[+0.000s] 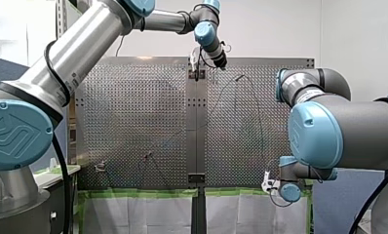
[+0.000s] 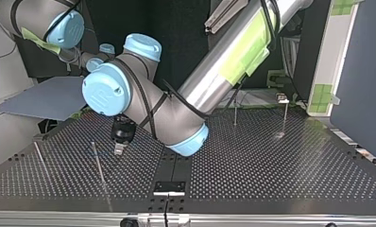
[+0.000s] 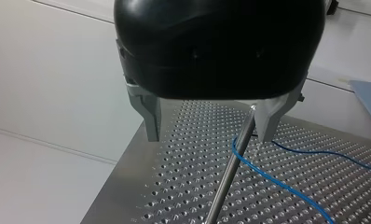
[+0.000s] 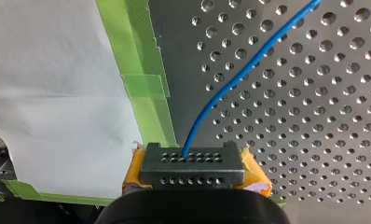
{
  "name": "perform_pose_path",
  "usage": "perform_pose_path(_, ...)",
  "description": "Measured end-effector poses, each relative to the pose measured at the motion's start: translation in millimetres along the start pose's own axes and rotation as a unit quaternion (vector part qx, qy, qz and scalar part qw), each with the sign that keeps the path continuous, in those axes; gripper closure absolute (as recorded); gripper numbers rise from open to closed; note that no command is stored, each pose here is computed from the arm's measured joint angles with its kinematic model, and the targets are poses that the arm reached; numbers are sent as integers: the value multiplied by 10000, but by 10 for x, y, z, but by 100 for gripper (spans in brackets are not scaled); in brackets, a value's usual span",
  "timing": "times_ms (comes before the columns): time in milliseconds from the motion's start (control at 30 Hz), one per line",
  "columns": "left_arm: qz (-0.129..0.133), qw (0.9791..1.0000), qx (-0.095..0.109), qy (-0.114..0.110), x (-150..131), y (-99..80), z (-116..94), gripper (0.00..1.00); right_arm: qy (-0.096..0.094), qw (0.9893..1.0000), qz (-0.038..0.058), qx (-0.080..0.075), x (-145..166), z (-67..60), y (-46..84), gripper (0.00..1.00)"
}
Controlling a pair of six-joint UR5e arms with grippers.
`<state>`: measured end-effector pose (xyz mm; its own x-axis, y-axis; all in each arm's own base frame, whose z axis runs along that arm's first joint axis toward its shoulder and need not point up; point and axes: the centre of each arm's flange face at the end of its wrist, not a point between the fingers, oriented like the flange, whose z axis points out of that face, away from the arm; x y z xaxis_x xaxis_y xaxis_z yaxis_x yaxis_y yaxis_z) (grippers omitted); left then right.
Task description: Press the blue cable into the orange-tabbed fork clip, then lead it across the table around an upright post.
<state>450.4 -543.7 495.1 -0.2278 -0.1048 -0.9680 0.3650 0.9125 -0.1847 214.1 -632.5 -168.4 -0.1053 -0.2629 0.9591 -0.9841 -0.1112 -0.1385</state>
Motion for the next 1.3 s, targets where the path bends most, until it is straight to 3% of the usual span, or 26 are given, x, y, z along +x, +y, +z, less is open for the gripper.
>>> perform_pose_path(967,-51,10000,50,10,4,2,11,1,-11,10000,-11,21,-6,-6,-23,100)
perform_pose_path(1167,109,9999,16,80,51,25,-50,1,-15,10000,-6,22,-7,-7,-24,100)
perform_pose_path(1300,234,9997,47,-16,-19,48,-145,1,-17,10000,-7,22,-7,-7,-24,100)
